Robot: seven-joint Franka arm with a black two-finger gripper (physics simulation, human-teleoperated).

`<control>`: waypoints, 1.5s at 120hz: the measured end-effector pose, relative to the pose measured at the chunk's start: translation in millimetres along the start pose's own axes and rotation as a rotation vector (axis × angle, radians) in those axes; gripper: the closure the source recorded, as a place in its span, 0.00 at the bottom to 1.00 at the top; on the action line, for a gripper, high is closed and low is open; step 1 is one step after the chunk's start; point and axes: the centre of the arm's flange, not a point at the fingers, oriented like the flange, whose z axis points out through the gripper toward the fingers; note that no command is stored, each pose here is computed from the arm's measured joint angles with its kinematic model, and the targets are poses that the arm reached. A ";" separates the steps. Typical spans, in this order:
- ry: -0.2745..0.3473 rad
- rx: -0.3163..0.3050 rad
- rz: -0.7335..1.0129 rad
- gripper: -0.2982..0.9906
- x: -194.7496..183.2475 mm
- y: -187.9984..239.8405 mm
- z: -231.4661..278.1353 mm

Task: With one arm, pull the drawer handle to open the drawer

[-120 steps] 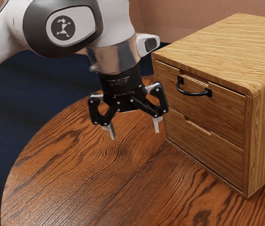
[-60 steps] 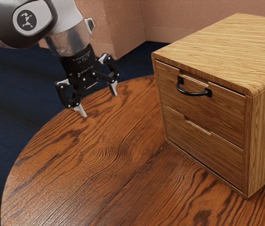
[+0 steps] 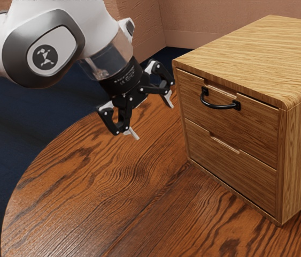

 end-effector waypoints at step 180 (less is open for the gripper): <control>0.017 -0.127 0.000 0.23 2.2 66.3 45.3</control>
